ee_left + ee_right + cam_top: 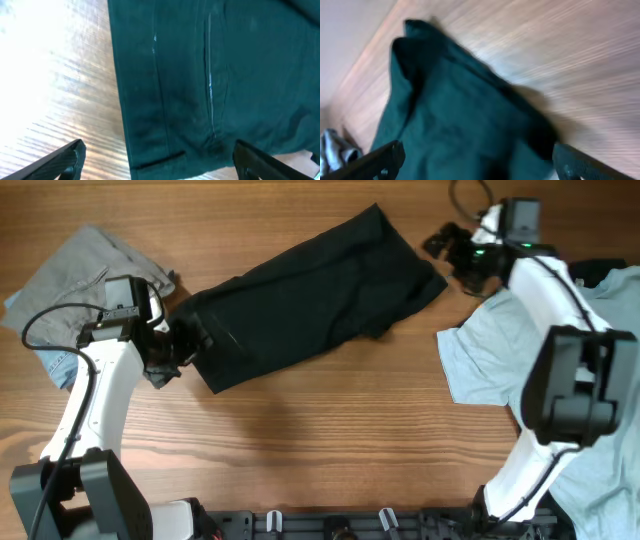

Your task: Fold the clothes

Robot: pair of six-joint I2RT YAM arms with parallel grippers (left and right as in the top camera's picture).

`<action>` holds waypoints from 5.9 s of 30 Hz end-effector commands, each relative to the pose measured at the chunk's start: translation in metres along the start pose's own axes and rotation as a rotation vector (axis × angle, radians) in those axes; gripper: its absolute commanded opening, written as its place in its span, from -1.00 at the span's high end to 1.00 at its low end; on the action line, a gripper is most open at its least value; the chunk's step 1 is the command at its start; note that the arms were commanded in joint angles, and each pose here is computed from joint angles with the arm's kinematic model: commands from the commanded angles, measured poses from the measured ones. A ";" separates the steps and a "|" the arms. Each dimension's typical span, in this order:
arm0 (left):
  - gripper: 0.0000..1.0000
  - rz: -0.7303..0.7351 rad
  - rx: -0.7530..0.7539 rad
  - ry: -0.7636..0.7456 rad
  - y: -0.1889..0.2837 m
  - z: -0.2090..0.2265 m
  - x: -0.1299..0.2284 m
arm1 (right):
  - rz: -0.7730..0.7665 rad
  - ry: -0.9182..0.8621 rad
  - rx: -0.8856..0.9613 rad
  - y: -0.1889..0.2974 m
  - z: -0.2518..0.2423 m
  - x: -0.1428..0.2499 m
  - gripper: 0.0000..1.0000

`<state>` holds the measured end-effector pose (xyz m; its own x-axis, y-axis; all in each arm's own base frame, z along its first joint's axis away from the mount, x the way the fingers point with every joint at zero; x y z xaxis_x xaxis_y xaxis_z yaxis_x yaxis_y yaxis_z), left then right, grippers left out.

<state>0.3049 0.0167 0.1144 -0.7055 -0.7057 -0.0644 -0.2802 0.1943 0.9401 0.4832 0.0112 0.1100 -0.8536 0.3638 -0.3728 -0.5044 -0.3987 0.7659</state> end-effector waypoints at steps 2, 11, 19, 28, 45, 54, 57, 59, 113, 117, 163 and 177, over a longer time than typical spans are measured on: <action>-0.76 0.088 -0.018 -0.014 -0.014 0.007 0.026 | 0.085 0.164 0.078 -0.021 -0.010 0.026 -1.00; -0.13 0.151 -0.019 -0.194 -0.046 -0.016 0.070 | 0.291 0.127 0.250 -0.029 -0.024 0.075 0.91; 0.85 0.110 -0.141 -0.060 -0.035 0.022 0.042 | 0.353 0.015 0.384 0.076 -0.034 0.083 -0.37; -0.12 0.076 0.042 -0.041 -0.002 -0.013 0.018 | 0.078 0.162 0.093 0.027 0.018 0.027 0.17; -0.14 0.044 0.066 -0.051 -0.002 -0.018 0.012 | -0.179 0.083 -0.618 -0.004 0.079 -0.061 0.91; 0.68 0.044 0.067 -0.052 -0.002 -0.018 0.012 | 0.149 -0.006 -0.006 -0.072 0.051 0.051 0.91; 0.17 0.044 0.067 -0.052 -0.002 -0.018 0.011 | -0.212 0.130 0.053 -0.079 0.077 -0.005 0.91; 0.03 0.056 0.083 -0.052 -0.001 -0.020 0.013 | -0.264 0.238 0.021 -0.057 0.093 -0.027 0.84; 0.00 -0.161 0.288 -0.206 -0.101 -0.084 -0.082 | 0.044 -0.155 0.041 0.014 0.018 -0.039 0.91; 0.14 -0.163 0.304 -0.224 -0.113 -0.090 -0.080 | 0.044 -0.147 0.041 0.014 0.018 -0.039 0.91; 0.92 -0.269 0.375 -0.318 0.086 -0.096 -0.019 | -0.162 -0.018 0.300 0.219 0.057 -0.011 0.91; 0.92 -0.179 0.238 -0.295 0.114 -0.049 0.033 | -0.056 -0.113 0.461 0.277 0.051 0.057 0.90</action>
<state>0.2758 -0.0280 0.2481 -0.7810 -0.5320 -0.3270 -0.5469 0.3297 0.7696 0.2899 -0.0175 0.3417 -0.8056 0.4458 -0.3902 -0.4639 -0.0649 0.8835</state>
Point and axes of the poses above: each gripper's point midway between its finger pads, its own y axis back along the fingers, its own z axis along the line the jaws close on, x = y × z, the point moved 4 cm from there along y, back along the fingers, and after that the axes turned 10 degrees about y, right-handed, at the moved point
